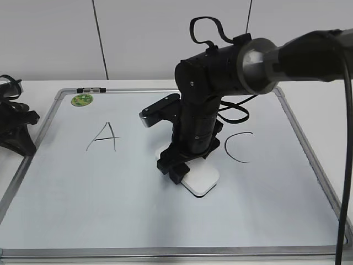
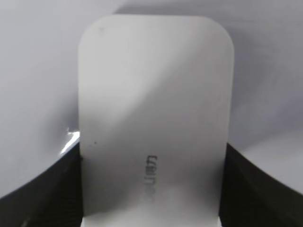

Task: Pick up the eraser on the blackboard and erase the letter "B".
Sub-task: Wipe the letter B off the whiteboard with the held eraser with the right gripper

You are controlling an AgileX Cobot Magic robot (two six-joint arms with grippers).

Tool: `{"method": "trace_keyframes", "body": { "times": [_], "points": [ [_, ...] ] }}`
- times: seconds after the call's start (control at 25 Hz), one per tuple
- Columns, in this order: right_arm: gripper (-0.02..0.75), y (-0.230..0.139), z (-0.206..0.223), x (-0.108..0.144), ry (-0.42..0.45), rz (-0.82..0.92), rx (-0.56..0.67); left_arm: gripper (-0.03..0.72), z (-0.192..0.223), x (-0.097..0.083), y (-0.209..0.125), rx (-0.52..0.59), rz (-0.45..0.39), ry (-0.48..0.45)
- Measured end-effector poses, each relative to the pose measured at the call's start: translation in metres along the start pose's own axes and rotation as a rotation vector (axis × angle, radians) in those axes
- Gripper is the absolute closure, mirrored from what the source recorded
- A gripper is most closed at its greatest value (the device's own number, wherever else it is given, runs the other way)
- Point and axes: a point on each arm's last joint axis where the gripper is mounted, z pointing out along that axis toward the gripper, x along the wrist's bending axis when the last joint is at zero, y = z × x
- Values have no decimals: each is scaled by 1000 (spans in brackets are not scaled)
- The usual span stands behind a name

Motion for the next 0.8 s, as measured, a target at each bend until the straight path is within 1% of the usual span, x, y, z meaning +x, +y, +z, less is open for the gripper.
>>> {"method": "trace_keyframes", "body": {
  "times": [0.4, 0.8],
  "points": [
    [208, -3, 0, -20, -50, 32, 2, 656, 0, 0, 0, 1, 4, 5],
    [208, -4, 0, -27, -59, 45, -5, 656, 0, 0, 0, 0, 5, 5]
  ]
}}
